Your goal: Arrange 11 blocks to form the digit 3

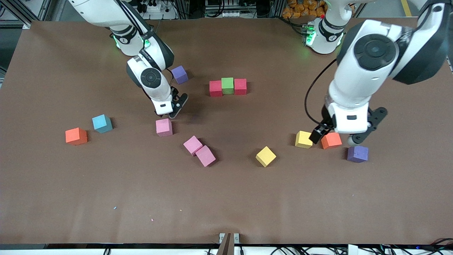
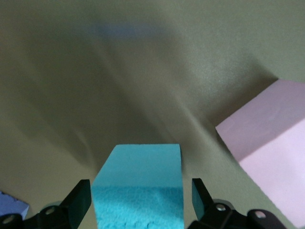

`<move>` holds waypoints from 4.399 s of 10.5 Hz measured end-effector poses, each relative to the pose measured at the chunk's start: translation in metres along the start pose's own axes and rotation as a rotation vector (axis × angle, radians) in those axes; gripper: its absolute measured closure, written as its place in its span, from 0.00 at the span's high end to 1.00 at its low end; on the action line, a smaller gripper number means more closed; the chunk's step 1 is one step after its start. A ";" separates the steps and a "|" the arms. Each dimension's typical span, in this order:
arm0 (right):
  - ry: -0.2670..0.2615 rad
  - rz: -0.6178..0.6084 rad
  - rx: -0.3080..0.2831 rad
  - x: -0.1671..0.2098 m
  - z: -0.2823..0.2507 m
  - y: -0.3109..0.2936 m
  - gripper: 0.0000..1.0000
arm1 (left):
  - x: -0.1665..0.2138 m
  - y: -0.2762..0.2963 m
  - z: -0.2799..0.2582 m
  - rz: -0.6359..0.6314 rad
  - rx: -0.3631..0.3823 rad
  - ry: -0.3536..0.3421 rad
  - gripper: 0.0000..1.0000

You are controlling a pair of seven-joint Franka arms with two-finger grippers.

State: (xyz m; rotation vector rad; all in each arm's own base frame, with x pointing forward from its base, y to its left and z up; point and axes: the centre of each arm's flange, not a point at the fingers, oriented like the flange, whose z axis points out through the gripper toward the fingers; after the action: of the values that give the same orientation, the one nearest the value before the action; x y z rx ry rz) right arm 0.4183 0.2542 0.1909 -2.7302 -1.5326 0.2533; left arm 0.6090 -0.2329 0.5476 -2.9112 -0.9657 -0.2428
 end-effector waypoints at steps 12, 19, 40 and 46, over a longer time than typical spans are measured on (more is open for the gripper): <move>-0.041 0.080 0.062 0.007 -0.018 0.014 0.56 | 0.031 -0.044 -0.032 0.257 0.042 0.019 1.00; 0.005 0.474 0.050 0.021 -0.078 0.004 0.56 | 0.049 -0.060 -0.028 0.266 0.046 -0.012 1.00; 0.022 1.002 0.157 0.169 -0.045 -0.092 0.56 | 0.059 -0.044 0.070 0.558 -0.074 -0.240 1.00; -0.012 1.041 0.161 0.172 -0.020 -0.115 0.56 | 0.018 0.031 0.175 0.363 -0.092 -0.261 1.00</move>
State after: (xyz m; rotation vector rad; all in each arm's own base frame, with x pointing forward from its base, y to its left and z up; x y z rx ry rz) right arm 0.4114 0.4623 0.1959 -3.0735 0.0506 0.3474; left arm 0.6645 -0.2280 0.3780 -3.1853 -0.4383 0.1185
